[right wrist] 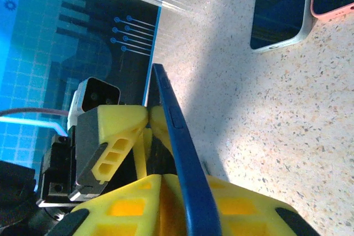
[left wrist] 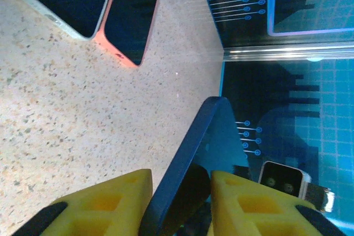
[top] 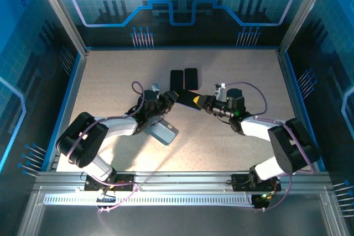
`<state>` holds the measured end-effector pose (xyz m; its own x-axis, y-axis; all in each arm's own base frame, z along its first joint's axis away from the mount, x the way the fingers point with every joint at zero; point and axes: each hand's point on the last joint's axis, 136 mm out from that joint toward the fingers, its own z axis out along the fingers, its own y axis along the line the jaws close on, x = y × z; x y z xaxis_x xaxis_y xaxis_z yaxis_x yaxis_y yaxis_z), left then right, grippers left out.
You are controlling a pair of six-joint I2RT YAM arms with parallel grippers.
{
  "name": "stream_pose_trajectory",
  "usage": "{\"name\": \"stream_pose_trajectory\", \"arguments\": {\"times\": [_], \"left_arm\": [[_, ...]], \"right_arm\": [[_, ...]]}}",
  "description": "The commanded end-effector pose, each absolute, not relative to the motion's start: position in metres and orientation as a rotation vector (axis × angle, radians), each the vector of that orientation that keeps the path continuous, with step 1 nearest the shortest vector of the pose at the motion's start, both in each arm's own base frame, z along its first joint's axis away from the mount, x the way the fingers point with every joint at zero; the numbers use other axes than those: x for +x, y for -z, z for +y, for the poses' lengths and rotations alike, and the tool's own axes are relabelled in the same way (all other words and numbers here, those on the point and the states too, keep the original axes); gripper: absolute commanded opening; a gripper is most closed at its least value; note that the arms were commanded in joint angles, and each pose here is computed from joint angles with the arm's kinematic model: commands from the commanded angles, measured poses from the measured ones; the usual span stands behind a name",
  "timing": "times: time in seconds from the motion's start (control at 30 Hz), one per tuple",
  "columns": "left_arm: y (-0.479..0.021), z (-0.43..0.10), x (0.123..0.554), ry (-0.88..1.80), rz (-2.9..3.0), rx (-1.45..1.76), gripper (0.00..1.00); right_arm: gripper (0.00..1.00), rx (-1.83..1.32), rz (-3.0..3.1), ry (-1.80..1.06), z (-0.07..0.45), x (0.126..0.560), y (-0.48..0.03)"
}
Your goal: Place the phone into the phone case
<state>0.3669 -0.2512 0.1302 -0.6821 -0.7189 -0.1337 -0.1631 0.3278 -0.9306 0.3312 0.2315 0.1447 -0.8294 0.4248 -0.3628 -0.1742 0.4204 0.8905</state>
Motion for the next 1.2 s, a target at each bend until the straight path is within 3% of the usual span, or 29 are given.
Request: {"name": "stream_pose_trajectory", "arguments": {"times": [0.0, 0.2, 0.5, 0.7, 0.97, 1.17], "left_arm": [[-0.141, -0.25, 0.366, 1.322, 2.059, -0.713, 0.37], [-0.138, -0.244, 0.365, 1.284, 2.081, -0.714, 0.44], [-0.134, -0.232, 0.357, 1.218, 2.123, -0.709, 0.45], [-0.118, -0.215, 0.329, 1.058, 2.287, -0.671, 0.42], [-0.082, -0.207, 0.272, 0.906, 2.613, -0.557, 0.27], [-0.048, -0.232, 0.238, 0.904, 2.82, -0.467, 0.13]], "right_arm": [[0.0, 0.13, 2.134, -1.34, 0.228, 0.332, -0.153], [0.0, 0.116, 2.154, -1.338, 0.228, 0.326, -0.154], [0.0, 0.12, 2.172, -1.343, 0.227, 0.323, -0.151], [0.0, 0.127, 2.189, -1.323, 0.22, 0.322, -0.15], [0.0, 0.168, 2.211, -1.319, 0.199, 0.32, -0.151], [0.0, 0.18, 2.223, -1.317, 0.186, 0.316, -0.155]]}}
